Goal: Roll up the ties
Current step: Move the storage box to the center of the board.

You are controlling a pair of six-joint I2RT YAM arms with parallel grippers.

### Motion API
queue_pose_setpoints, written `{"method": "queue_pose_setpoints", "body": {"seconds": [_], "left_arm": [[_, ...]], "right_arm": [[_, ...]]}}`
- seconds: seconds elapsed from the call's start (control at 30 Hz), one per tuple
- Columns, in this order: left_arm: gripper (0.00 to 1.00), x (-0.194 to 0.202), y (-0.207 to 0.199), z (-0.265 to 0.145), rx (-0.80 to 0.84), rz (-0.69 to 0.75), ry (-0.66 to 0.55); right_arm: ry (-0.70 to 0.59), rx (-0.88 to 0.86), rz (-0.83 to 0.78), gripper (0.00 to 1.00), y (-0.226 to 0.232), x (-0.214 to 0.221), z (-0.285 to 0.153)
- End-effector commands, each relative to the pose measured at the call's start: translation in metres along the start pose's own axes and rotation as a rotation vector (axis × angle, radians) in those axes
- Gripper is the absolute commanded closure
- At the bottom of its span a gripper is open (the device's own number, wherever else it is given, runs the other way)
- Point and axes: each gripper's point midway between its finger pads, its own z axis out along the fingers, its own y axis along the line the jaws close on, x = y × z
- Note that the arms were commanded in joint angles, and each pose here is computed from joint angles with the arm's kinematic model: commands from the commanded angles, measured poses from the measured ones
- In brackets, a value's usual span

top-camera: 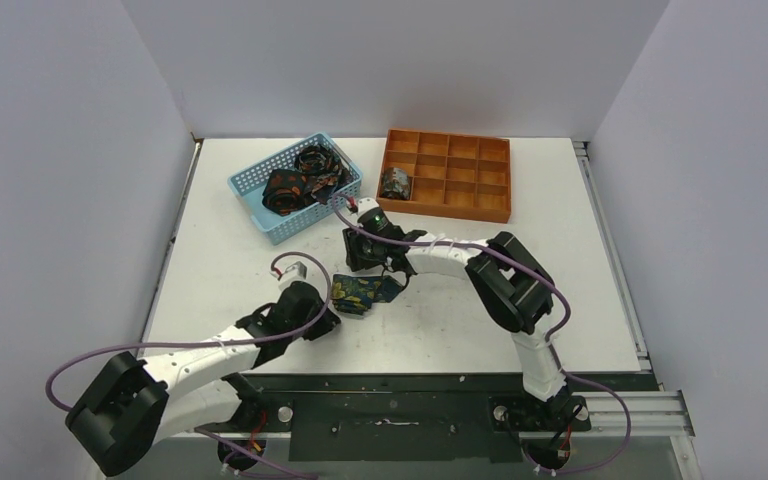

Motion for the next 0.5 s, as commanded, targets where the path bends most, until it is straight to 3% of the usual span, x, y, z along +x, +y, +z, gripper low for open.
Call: {"method": "queue_pose_setpoints", "body": {"seconds": [0.0, 0.47], "left_arm": [[0.92, -0.016, -0.049, 0.002, 0.147, -0.013, -0.03], [0.97, -0.008, -0.068, 0.026, 0.184, -0.067, -0.009]], "right_arm": [[0.091, 0.018, -0.017, 0.58, -0.001, 0.032, -0.007], [0.124, 0.001, 0.005, 0.59, -0.002, 0.051, -0.01]]}}
